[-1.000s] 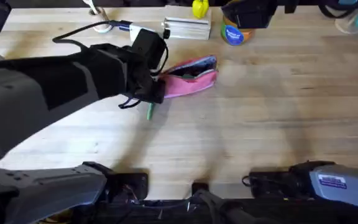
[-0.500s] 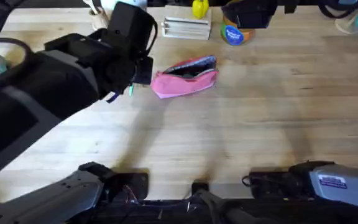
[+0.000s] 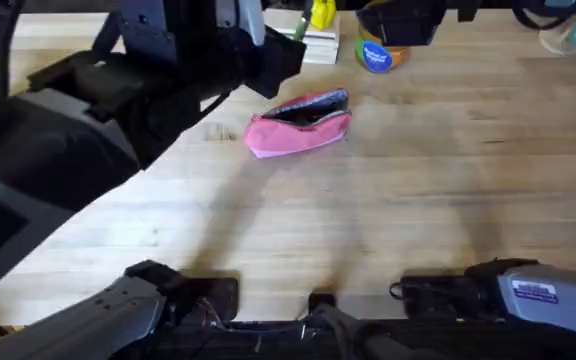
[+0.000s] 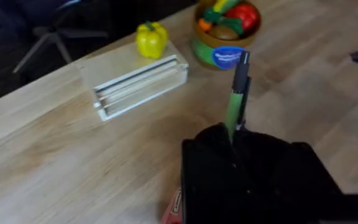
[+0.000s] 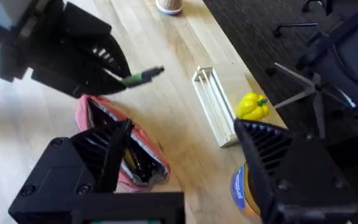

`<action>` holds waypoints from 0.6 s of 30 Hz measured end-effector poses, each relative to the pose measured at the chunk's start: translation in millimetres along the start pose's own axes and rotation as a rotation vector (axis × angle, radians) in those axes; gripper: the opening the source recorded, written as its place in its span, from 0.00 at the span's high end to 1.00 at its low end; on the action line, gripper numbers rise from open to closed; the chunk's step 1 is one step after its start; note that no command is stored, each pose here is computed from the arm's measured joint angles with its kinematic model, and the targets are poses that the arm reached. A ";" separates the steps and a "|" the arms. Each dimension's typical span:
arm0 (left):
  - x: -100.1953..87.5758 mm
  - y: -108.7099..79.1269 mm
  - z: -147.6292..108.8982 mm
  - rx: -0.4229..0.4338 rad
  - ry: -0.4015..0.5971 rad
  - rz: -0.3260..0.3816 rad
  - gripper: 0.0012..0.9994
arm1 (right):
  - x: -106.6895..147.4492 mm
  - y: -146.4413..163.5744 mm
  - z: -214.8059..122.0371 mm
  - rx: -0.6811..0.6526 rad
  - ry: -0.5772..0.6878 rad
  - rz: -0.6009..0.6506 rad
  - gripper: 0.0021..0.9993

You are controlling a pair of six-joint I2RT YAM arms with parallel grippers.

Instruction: Unzip the bag, pick up the pens from the table one at a time and place them inside, then zip the bag closed.

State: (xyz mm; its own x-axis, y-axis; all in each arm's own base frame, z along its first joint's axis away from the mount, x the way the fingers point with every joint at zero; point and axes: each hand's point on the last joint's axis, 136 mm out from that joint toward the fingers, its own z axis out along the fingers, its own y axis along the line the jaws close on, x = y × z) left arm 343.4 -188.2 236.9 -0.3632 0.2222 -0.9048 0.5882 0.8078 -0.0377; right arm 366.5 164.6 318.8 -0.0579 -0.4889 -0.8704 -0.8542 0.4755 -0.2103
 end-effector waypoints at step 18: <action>116.1 -34.3 55.4 0.316 0.336 0.188 0.96 | -10.5 3.4 -10.7 0.017 -0.021 -0.023 0.00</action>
State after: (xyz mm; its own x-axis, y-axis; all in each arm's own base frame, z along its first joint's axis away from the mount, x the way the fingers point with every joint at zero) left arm 321.1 -220.3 109.7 -0.4121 0.5536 -0.7237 0.8373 0.5433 -0.0612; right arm 358.7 163.5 331.9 -0.0267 -0.4844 -0.8744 -0.8464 0.4764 -0.2380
